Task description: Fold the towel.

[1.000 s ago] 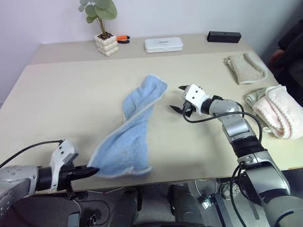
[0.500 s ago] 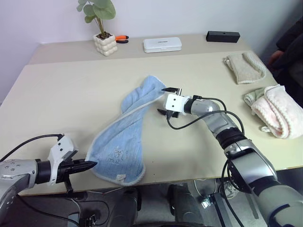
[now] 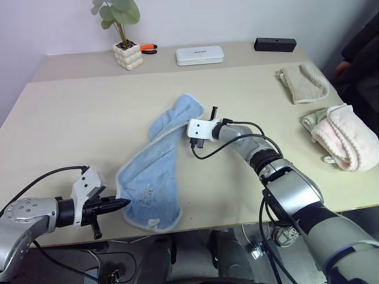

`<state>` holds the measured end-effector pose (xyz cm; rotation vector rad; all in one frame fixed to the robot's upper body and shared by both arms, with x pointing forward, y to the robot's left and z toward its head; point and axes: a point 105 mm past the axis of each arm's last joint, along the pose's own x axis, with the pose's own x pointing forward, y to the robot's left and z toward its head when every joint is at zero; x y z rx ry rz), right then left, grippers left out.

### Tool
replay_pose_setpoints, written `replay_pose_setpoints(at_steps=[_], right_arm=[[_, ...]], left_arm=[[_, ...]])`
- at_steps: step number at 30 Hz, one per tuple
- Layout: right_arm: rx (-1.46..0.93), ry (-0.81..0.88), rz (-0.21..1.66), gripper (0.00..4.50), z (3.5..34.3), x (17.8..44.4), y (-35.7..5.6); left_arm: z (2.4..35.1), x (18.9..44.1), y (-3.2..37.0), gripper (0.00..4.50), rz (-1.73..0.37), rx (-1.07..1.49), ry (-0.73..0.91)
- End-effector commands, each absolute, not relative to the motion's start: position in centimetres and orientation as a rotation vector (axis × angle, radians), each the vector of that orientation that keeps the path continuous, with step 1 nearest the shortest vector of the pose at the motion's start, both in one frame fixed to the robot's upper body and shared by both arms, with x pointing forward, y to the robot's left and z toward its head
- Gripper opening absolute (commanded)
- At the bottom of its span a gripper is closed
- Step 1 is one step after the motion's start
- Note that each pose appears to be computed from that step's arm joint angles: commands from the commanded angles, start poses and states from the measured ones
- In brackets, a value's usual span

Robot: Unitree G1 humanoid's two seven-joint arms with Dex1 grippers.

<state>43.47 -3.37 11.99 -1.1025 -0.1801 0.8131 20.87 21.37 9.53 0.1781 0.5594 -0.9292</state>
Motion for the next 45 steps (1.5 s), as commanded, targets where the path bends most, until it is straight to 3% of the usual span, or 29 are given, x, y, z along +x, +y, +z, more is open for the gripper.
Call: replay_pose_setpoints(at_steps=[1, 7, 12, 16, 18, 20, 25, 29, 32, 38, 45], right_arm=[[-1.098, -0.253, 0.792, 0.03, 14.0, 43.8, -2.8], [-1.108, -0.321, 0.739, 0.03, 16.2, 44.0, -5.2], [-1.130, -0.404, 0.549, 0.03, 22.6, 44.1, -12.2], [-1.137, -0.420, 0.504, 0.03, 25.1, 43.1, -14.3], [-1.143, -0.408, 0.570, 0.03, 25.7, 41.3, -15.1], [-1.118, -0.340, 0.697, 0.03, 24.6, 39.0, -15.0], [-0.943, -0.046, 1.145, 0.03, 18.2, 30.9, -12.2], [-0.937, 0.064, 1.155, 0.03, 15.4, 29.8, -12.2], [-0.973, 0.154, 1.114, 0.85, 13.9, 30.3, -13.5], [-1.017, 0.192, 1.074, 3.87, 13.3, 30.4, -14.9], [-1.033, 0.215, 0.994, 3.87, 11.9, 31.2, -16.5]], left_arm=[[10.0, 21.0, 21.1, 0.00, -0.927, 0.204, 0.531], [11.3, 22.8, 21.9, 0.00, -0.837, 0.264, 0.420], [18.3, 30.3, 24.9, 0.00, -0.521, 0.359, 0.036], [22.4, 33.4, 26.0, 0.00, -0.387, 0.409, -0.139], [25.5, 34.7, 26.0, 0.00, -0.342, 0.415, -0.257], [26.4, 35.1, 25.7, 0.00, -0.361, 0.428, -0.284], [23.1, 34.6, 24.9, 0.00, -0.484, 0.479, -0.173], [21.1, 33.9, 23.9, 0.00, -0.552, 0.480, -0.118], [20.0, 33.5, 23.3, 0.00, -0.580, 0.478, -0.090], [19.1, 32.7, 22.9, 0.00, -0.601, 0.432, -0.056], [18.3, 32.0, 21.9, 0.00, -0.628, 0.401, -0.039]])
